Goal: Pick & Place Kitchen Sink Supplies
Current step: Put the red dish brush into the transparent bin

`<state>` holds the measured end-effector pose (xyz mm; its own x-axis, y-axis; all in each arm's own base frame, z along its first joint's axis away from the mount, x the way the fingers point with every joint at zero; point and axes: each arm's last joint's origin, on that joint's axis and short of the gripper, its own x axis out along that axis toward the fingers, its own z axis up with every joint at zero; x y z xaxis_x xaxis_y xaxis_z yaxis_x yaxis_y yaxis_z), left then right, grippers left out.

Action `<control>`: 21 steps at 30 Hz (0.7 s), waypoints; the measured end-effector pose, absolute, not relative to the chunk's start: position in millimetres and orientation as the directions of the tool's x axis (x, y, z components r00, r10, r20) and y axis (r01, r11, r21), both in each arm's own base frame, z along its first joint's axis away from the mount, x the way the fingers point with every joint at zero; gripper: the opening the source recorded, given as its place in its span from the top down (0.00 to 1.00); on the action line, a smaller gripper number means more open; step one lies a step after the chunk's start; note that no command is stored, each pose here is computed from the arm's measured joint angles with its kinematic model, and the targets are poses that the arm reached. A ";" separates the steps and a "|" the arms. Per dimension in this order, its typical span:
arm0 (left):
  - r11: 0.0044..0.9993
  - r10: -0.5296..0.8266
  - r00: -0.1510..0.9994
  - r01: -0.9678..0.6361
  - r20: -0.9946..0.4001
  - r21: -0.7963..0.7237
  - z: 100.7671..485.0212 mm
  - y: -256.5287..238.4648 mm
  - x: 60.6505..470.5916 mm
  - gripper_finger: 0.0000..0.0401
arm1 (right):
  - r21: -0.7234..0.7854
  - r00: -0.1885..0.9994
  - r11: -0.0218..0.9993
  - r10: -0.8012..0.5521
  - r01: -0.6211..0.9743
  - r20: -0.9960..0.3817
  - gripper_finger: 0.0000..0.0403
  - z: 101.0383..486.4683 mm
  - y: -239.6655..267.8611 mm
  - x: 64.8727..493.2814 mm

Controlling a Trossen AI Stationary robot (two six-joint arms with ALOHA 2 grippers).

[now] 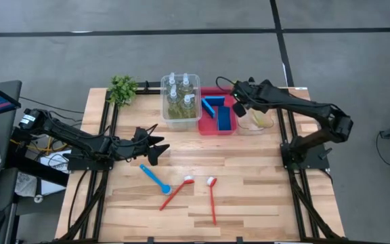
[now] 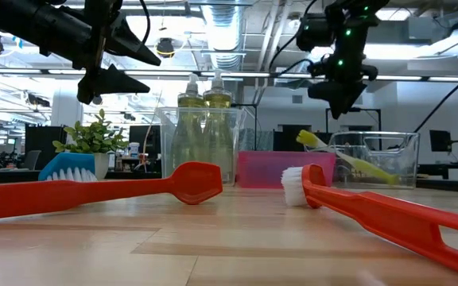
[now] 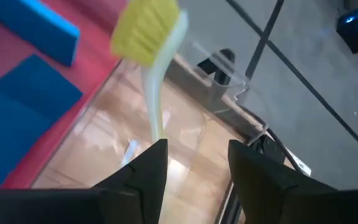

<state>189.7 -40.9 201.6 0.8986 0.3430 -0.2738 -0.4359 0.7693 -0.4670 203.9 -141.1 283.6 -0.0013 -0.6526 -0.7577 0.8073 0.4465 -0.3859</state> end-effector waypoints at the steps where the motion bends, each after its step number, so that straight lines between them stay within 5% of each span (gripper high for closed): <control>1: 0.769 0.343 0.898 -0.436 -0.274 -0.467 201.6 -40.9 189.7 0.32 | -0.378 0.007 0.436 -0.662 0.817 -0.749 0.60 286.8 -139.2 202.5; 9: 0.788 0.314 0.907 -0.414 -0.280 -0.456 201.4 -41.8 190.0 0.32 | -0.192 0.234 0.438 -0.744 0.878 -0.626 0.65 335.5 -106.7 187.9; 17: 0.895 -0.085 0.936 -0.079 -0.342 -0.439 199.1 -53.5 190.6 0.32 | 0.068 0.545 0.590 -0.688 0.804 -0.478 0.71 369.1 -53.0 179.1; 21: 0.890 -0.104 0.902 -0.102 -0.418 -0.444 191.4 -54.5 187.4 0.32 | 0.134 0.632 0.659 -0.612 0.740 -0.476 0.70 369.6 -29.0 183.7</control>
